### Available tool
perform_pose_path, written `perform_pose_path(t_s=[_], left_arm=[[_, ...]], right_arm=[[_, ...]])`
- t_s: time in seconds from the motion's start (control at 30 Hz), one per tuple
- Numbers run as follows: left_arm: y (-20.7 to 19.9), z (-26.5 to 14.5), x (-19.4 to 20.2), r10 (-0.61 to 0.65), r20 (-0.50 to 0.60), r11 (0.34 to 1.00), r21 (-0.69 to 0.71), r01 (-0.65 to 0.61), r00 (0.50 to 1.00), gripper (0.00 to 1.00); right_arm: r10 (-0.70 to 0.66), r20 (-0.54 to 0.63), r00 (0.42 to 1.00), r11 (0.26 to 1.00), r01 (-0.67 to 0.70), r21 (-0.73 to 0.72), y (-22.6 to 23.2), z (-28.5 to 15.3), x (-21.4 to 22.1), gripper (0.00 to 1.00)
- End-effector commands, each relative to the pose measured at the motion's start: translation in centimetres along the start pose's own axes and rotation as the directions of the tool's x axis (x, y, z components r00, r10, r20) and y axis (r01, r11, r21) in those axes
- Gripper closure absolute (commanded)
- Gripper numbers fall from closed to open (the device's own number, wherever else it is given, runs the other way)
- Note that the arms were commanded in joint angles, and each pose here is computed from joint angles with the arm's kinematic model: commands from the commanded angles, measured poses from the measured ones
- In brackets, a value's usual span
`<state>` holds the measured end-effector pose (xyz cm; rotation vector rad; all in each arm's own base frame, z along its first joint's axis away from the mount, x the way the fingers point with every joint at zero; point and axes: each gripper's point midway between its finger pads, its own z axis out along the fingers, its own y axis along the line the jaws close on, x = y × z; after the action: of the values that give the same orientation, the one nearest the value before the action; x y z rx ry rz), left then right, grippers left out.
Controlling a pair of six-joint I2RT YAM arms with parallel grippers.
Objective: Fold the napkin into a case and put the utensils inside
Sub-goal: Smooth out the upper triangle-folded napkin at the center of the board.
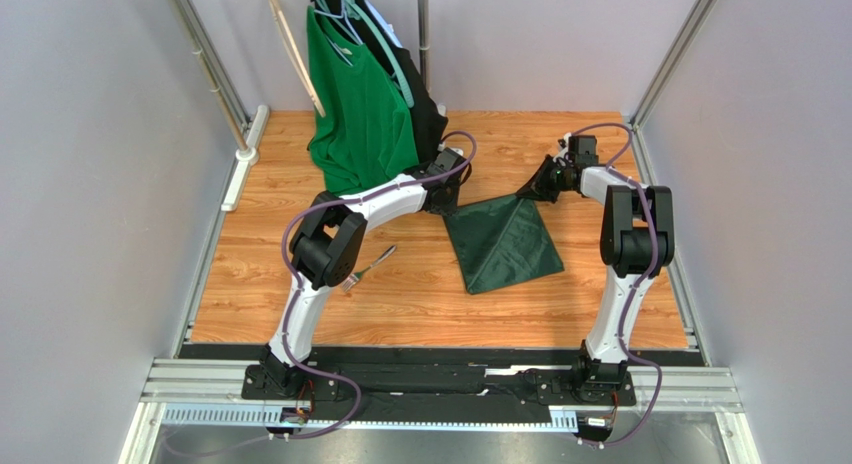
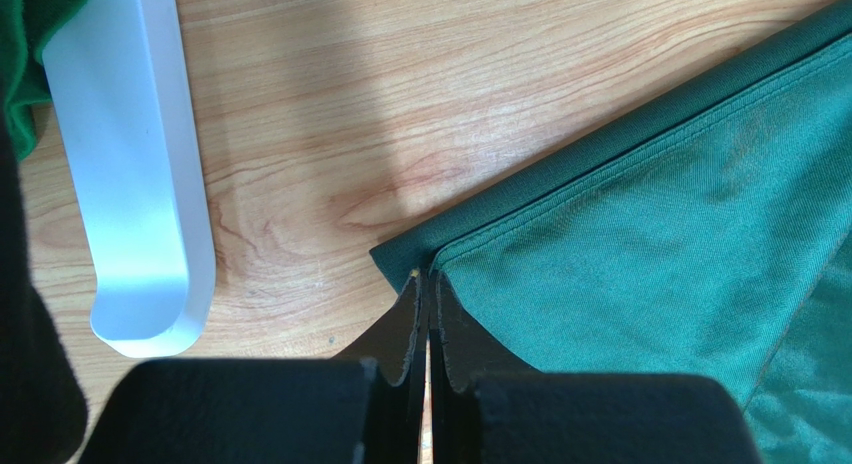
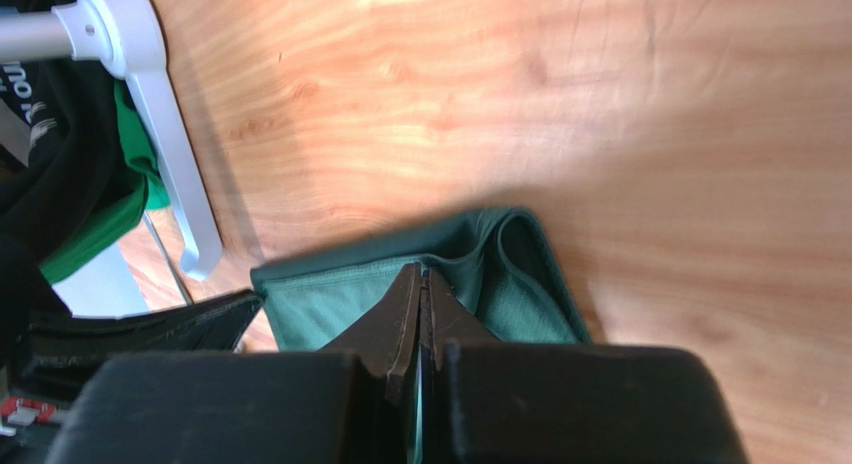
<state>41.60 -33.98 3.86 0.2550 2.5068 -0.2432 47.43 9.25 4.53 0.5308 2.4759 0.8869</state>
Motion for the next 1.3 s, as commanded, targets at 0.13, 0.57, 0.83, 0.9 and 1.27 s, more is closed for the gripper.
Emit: perform_pose_path(t_s=[0.13, 0.57, 0.83, 0.9, 1.27], left_arm=[[-0.4, 0.2, -1.6, -0.01, 0.039, 1.0, 0.012, 0.009, 0.999, 1.0], [-0.5, -2.9, -3.9, 0.02, 0.08, 1.0, 0.018, -0.022, 0.997, 0.65], [-3.3, -8.3, -3.2, 0.003, 0.103, 0.986, 0.164, -0.02, 0.995, 0.59], [-4.7, -9.1, -1.1, 0.0, 0.059, 0.969, 0.246, -0.015, 0.998, 0.8], [-11.4, -10.9, 8.0, 0.043, -0.083, 0.878, 0.479, 0.002, 0.996, 1.0]], right_arm=[[0.022, 0.03, 0.999, 1.0, -0.022, -0.009, -2.0, 1.5, -2.5, 1.0], [0.025, -0.01, 1.0, 1.0, -0.025, 0.009, -3.0, 2.2, -1.9, 1.0], [0.022, -0.022, 1.0, 1.0, -0.021, 0.007, -3.1, 2.3, -1.7, 1.0], [0.022, -0.022, 1.0, 1.0, -0.022, 0.011, -3.2, 2.4, -1.7, 1.0], [0.018, -0.023, 1.0, 1.0, -0.018, 0.014, -3.4, 2.5, -1.7, 1.0]])
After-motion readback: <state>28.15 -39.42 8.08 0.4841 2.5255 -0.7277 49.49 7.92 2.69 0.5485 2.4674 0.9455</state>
